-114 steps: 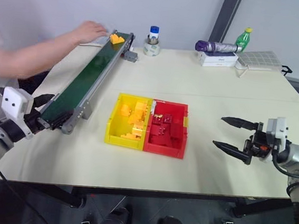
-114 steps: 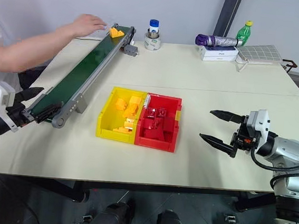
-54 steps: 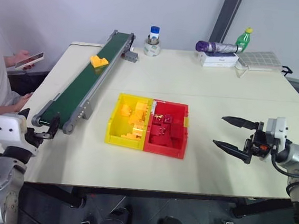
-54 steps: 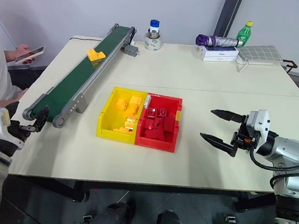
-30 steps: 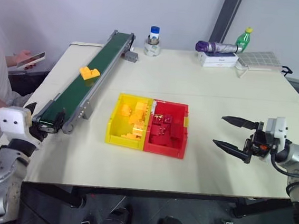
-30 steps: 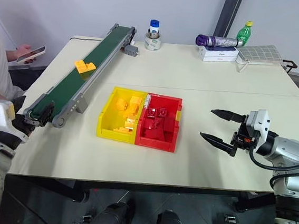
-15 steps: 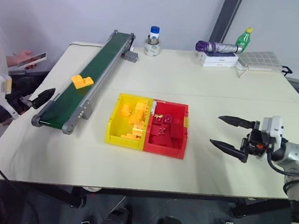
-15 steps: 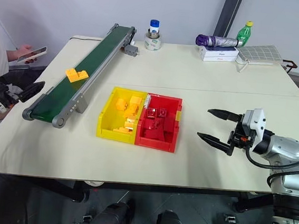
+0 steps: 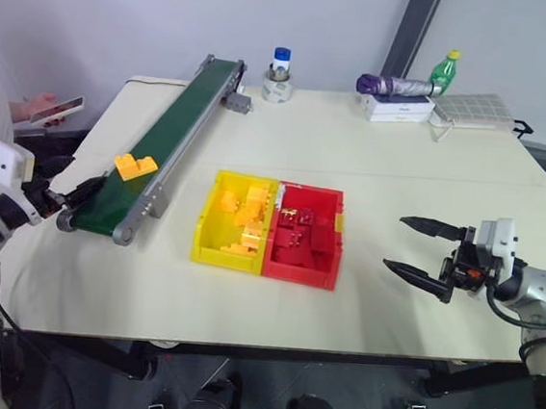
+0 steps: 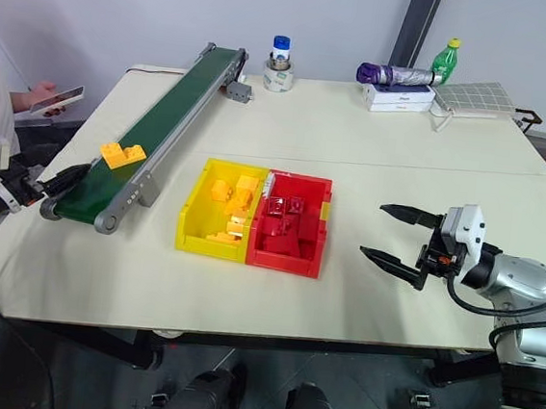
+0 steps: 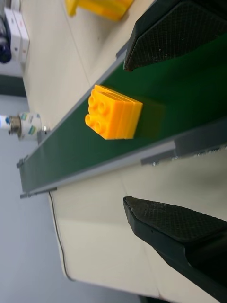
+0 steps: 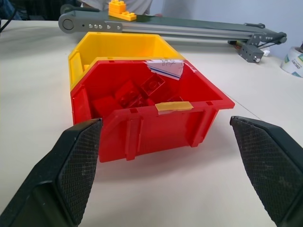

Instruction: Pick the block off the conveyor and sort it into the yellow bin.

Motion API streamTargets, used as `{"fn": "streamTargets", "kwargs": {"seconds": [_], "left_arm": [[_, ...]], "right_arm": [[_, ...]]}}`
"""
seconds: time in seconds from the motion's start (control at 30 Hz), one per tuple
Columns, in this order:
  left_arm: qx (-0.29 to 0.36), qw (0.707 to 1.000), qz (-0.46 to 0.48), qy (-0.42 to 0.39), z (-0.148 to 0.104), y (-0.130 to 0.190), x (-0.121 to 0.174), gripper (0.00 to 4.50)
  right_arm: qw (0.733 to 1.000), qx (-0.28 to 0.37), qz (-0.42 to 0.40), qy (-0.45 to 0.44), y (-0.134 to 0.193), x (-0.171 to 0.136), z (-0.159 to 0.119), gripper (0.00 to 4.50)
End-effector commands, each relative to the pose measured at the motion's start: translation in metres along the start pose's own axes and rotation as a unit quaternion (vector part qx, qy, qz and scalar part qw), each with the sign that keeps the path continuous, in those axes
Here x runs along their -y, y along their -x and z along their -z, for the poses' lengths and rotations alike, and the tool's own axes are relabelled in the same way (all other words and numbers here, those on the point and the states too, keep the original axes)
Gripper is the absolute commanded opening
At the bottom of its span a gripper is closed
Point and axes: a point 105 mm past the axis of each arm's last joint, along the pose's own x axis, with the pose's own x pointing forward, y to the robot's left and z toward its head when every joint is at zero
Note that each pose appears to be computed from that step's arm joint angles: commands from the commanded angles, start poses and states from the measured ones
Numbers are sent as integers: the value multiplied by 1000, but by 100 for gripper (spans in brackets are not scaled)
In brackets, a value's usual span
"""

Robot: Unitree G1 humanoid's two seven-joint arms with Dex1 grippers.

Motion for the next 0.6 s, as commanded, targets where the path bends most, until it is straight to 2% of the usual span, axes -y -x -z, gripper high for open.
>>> {"fn": "streamTargets", "kwargs": {"seconds": [0.03,0.43,0.53,0.6], "left_arm": [[5,999,32,-6,-5,-6,7,446],[-30,997,61,22,18,-14,20,446],[-34,997,68,29,22,-13,23,364],[-32,997,71,31,21,-11,24,260]], "right_arm": [[999,19,1,30,0,4,-19,450],[999,16,3,35,1,4,-22,450],[999,16,4,36,1,5,-22,450],[999,16,6,37,2,6,-23,450]]}}
